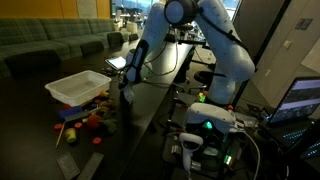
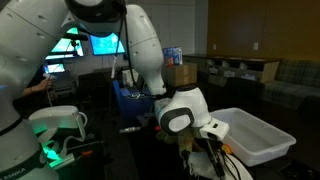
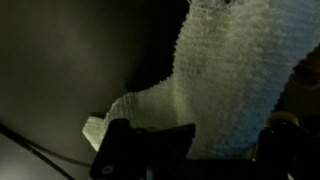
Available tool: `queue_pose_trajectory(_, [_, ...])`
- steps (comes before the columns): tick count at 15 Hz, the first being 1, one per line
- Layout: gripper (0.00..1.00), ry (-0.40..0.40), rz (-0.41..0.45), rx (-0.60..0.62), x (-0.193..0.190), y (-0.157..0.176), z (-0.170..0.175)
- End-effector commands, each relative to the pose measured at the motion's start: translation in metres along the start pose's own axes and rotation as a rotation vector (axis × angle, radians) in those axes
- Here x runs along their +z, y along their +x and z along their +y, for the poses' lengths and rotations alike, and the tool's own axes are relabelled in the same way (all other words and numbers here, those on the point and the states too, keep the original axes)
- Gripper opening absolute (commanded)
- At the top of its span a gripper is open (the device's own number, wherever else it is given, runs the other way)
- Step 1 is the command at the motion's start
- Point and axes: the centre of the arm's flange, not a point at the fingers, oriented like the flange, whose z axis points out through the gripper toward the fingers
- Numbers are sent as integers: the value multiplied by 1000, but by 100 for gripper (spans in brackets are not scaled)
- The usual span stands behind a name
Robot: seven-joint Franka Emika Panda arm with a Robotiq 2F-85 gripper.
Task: Use the towel to sweep the things on the table to the left and then put the towel in the white bin
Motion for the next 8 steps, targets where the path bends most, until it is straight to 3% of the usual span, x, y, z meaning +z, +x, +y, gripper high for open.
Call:
queue_pose_trajectory(1, [0,2,50,-19,47,24,-46])
queue_pose_trajectory(8, [0,66,81,-81,76,27,-116])
